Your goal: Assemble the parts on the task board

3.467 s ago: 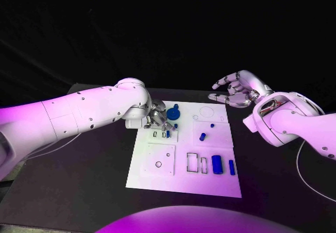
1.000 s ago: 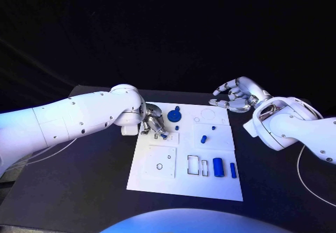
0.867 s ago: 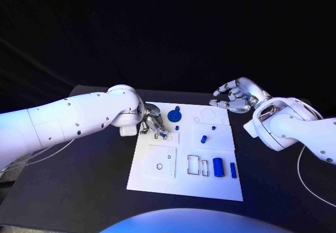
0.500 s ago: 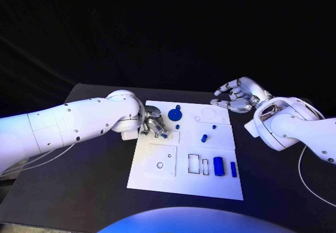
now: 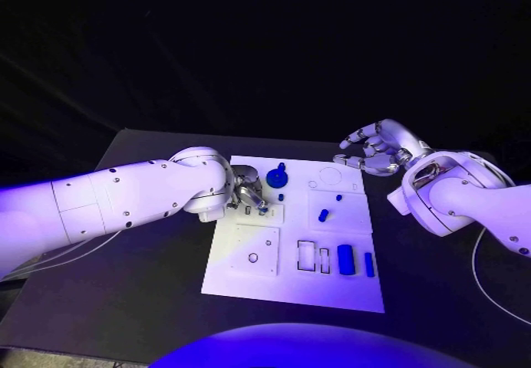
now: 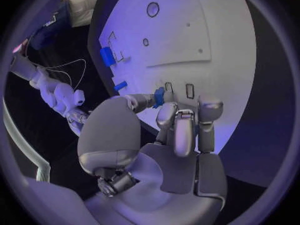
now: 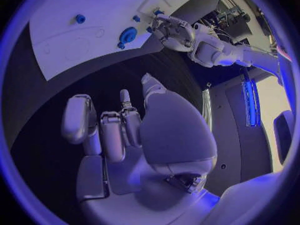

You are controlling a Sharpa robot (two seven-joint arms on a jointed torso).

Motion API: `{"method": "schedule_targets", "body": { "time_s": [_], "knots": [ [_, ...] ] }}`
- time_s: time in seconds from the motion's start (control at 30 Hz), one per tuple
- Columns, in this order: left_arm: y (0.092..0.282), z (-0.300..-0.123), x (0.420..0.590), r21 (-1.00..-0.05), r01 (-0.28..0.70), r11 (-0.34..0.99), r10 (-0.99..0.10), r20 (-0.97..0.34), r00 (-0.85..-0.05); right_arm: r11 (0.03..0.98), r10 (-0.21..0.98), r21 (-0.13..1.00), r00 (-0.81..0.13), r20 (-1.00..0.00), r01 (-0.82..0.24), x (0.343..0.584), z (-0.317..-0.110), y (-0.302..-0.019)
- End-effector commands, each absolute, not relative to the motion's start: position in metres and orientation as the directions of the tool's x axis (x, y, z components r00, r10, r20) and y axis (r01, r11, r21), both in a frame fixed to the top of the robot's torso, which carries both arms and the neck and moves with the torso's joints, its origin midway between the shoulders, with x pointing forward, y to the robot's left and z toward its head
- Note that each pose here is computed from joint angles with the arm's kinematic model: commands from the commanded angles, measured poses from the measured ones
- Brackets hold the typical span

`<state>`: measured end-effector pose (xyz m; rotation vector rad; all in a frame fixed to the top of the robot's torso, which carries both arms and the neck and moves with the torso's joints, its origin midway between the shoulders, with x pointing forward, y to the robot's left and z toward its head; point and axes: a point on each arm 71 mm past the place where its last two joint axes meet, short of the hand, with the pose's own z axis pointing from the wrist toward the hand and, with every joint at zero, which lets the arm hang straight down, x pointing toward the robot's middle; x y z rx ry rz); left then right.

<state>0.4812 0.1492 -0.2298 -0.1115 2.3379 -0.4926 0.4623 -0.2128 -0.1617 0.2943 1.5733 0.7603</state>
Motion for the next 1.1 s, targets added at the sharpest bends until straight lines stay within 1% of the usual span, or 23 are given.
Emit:
{"method": "schedule_targets", "body": {
  "time_s": [0.03,0.53,1.1],
  "knots": [
    [0.1464,-0.2288,0.4809,-0.357,0.096,0.929,-0.189,-0.682,-0.706,0.748,0.591,0.616,-0.175,-0.788,-0.247,0.4618,-0.1624,-0.2119],
    [0.1475,-0.2362,0.4789,-0.313,0.116,0.943,-0.140,-0.686,-0.714,0.748,0.593,0.616,-0.168,-0.787,-0.245,0.4617,-0.1623,-0.2132],
    [0.1483,-0.2381,0.4779,-0.291,0.128,0.948,-0.109,-0.678,-0.727,0.749,0.593,0.616,-0.167,-0.788,-0.243,0.4616,-0.1624,-0.2140]
  ]
}}
